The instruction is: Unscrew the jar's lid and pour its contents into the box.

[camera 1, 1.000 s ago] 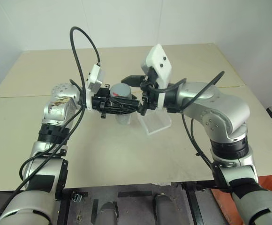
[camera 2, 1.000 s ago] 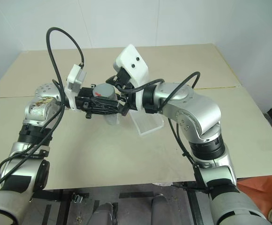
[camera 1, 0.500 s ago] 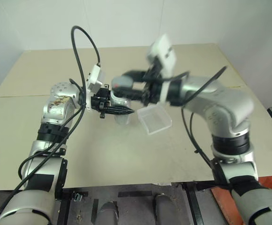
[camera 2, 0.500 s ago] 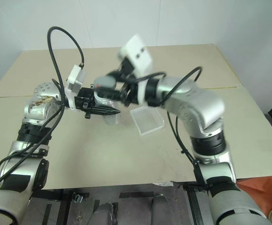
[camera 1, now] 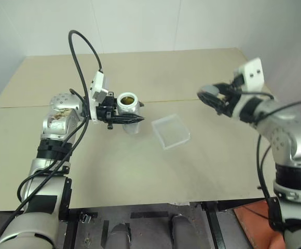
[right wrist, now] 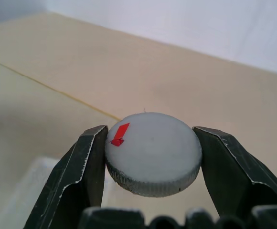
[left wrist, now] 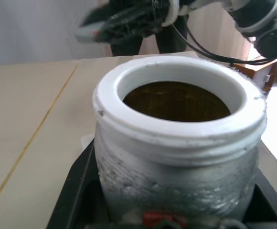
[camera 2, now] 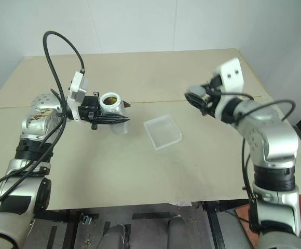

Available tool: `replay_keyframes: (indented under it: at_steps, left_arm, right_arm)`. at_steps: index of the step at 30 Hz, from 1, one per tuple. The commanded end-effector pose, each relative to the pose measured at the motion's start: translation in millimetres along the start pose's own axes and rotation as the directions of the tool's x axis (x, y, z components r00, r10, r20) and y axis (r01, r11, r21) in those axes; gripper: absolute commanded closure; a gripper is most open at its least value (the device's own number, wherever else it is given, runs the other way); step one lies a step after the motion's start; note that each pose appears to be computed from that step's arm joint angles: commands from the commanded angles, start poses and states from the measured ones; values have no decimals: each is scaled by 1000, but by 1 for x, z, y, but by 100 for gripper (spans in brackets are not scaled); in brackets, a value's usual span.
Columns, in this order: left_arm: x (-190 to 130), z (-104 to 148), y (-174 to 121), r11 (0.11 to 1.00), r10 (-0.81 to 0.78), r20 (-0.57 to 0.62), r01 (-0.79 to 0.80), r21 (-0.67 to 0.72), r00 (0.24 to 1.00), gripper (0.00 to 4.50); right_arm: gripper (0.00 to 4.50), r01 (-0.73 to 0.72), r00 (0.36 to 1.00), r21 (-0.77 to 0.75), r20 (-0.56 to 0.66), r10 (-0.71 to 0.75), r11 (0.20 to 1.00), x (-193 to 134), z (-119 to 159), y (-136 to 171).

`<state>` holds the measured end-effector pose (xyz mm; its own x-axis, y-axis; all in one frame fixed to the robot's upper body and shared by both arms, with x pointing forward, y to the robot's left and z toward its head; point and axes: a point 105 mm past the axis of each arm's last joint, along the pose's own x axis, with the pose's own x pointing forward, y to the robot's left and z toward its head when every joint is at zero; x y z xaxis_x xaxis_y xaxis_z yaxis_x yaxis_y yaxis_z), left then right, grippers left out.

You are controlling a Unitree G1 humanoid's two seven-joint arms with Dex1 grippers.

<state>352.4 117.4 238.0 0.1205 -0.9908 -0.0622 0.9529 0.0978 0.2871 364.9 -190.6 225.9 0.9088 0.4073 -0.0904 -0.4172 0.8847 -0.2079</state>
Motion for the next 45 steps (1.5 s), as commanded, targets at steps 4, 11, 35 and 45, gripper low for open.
replay_keyframes:
  at_steps: [4, 11, 35, 45]
  left_arm:
    - [-4, 7, 14, 990, 136, 10, -136, 46, 991, 248]
    - [9, 2, 32, 946, 298, -7, -295, 133, 954, 248]
    - [162, 0, 24, -593, 130, 12, 68, 802, 991, 248]
    - [167, -23, 23, -612, 145, -107, 174, 772, 984, 248]
  right_arm:
    - [174, 127, 986, 20, -112, -124, 992, -10, -58, -10]
    - [11, 104, 979, 20, -177, -98, 994, -18, -82, -2]
    - [5, -431, 902, 38, -1, 432, 901, -58, 29, 63]
    - [5, -382, 922, 47, 84, 377, 923, -70, 42, 64]
